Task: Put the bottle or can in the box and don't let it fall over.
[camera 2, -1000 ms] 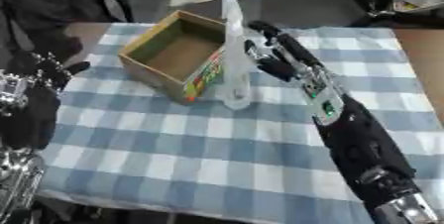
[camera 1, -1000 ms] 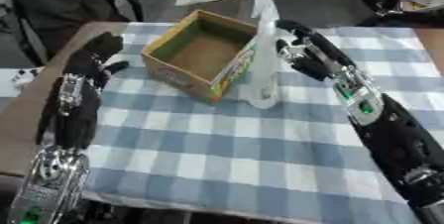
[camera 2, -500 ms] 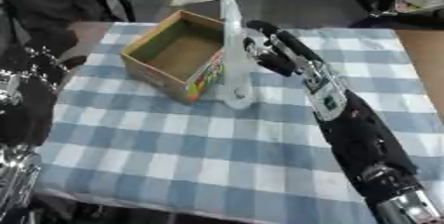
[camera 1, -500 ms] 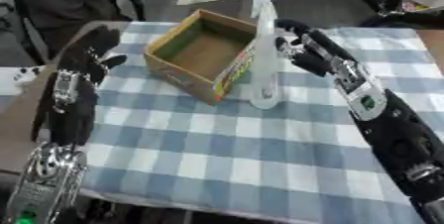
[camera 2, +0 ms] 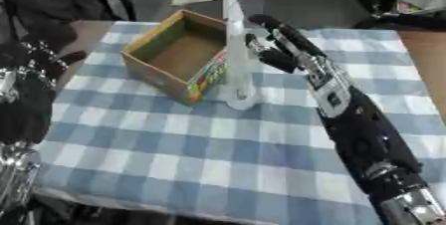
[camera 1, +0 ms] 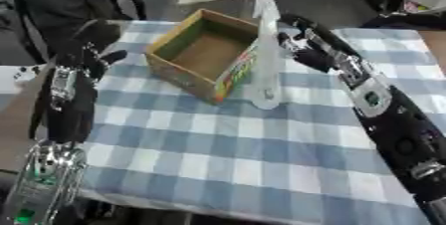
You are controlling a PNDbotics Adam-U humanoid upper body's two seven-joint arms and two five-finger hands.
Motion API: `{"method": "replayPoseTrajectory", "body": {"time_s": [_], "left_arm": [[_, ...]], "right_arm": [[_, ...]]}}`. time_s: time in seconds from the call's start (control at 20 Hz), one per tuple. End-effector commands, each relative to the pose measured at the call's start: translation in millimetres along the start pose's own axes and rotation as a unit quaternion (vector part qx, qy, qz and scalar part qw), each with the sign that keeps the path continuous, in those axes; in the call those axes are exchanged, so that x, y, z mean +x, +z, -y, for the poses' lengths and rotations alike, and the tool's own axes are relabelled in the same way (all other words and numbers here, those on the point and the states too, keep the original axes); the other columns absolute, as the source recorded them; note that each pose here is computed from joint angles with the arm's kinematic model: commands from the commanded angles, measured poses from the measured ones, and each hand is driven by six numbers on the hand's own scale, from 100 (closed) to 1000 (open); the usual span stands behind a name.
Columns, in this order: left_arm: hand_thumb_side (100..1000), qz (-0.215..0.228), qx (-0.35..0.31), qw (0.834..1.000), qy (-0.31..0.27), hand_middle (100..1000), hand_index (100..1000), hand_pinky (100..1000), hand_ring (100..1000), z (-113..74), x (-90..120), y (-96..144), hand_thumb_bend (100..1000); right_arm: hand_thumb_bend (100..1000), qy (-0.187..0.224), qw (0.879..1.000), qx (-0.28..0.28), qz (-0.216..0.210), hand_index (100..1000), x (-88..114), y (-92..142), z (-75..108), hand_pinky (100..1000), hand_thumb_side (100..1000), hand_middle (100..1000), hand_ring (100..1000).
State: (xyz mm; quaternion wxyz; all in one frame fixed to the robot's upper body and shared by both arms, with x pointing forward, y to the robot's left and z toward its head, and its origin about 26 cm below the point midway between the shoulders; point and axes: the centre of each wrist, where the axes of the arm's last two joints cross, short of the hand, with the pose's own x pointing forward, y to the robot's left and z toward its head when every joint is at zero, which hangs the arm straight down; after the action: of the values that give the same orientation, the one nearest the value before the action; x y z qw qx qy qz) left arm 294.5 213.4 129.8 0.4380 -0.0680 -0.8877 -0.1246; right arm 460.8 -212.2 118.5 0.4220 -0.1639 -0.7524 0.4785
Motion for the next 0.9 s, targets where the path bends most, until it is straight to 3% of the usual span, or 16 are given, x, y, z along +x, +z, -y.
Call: {"method": "replayPoseTrajectory", "body": {"time_s": [0.05,0.9], "left_arm": [[913,0.018,-0.007,1.000,-0.009,813,900,838,911,-4.6,10,-4,279],[901,0.034,-0.016,0.999,-0.034,814,903,835,907,-12.4,23,-3,289]], "right_arm": [[100,0.029,0.999,-0.017,0.023,1000,10,-5,19.2,848,895,996,1000],[100,0.071,0.997,-0.009,0.022,1000,9,-2,3.8,851,865,987,1000]]}}
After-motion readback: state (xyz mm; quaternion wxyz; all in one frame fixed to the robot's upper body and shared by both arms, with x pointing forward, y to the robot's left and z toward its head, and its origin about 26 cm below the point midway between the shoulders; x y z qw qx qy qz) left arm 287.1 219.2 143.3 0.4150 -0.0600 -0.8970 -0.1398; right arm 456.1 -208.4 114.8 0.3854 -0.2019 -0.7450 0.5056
